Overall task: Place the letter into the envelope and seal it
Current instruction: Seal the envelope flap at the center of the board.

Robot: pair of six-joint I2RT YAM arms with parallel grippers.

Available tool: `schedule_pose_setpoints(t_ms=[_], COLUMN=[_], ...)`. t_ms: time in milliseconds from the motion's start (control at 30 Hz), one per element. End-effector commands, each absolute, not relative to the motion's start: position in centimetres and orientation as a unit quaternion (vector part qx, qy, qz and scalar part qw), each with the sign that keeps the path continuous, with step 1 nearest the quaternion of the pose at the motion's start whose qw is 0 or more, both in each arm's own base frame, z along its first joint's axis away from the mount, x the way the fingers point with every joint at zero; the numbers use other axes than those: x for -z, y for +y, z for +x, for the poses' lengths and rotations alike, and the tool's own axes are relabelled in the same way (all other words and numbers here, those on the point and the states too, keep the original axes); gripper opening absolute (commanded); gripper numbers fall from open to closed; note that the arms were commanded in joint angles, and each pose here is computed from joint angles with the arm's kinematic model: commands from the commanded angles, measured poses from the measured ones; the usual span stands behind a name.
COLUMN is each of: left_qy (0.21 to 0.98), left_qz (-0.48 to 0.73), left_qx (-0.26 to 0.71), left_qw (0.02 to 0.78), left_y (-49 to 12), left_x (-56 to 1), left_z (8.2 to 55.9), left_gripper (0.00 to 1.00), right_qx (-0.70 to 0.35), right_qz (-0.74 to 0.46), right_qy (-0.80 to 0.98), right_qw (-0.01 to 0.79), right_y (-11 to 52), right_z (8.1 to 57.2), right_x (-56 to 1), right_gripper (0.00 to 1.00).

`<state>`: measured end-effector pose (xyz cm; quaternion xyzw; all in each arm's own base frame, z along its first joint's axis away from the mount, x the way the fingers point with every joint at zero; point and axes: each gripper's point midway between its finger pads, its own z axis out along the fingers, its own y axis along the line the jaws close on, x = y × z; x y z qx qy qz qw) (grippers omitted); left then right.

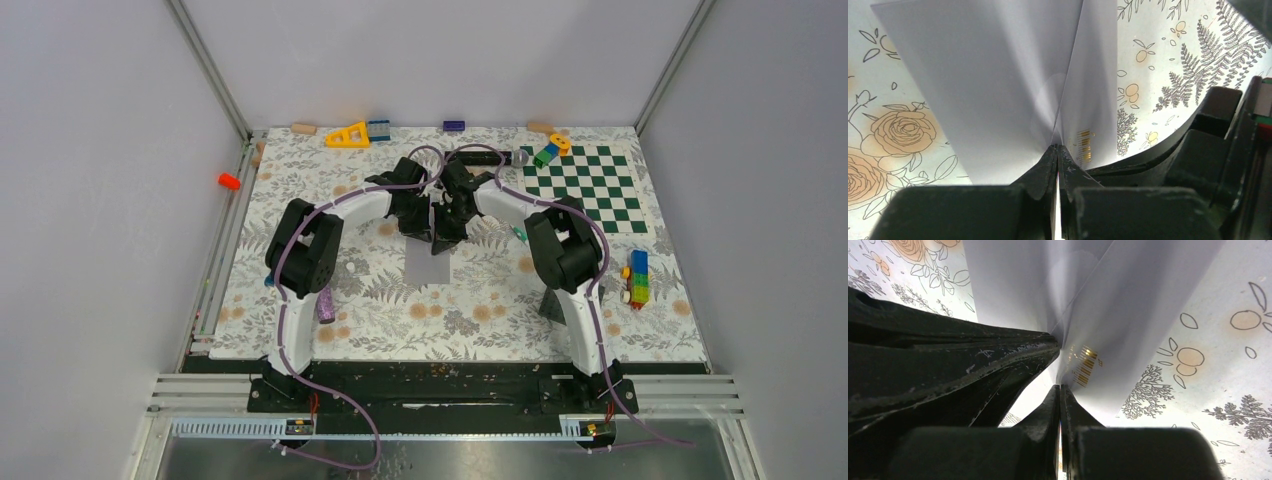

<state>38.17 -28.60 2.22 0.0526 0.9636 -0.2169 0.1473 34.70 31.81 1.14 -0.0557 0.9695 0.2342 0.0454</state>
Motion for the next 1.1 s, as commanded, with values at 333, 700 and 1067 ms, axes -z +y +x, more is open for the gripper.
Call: schedule_pose_setpoints(t_ms=[333,700,1067], left_qy=[0.970,0.970,0.970], left_qz=[0.067,0.070,0.070], left_qx=[0.191,0.192,0.192], left_qw=[0.137,0.134,0.133], left_y=[-28.8,-28.8,-28.7], left_x=[-0.5,-0.4,-0.4], left_z=[37.6,37.1,36.9], left_gripper=[0.00,0.00,0.00], right_qx=[-0.230,-0.226,-0.219], right_qz=[-0.060,-0.029,0.010], right_qy=[0.971,0.973,0.975], right_qw=[0.007,0.028,0.036], right_y=[31.0,32.3,32.2], right_z=[31.7,34.3,34.6], right_x=[-1.1,-0.9,-0.8], right_gripper=[0.00,0.00,0.00])
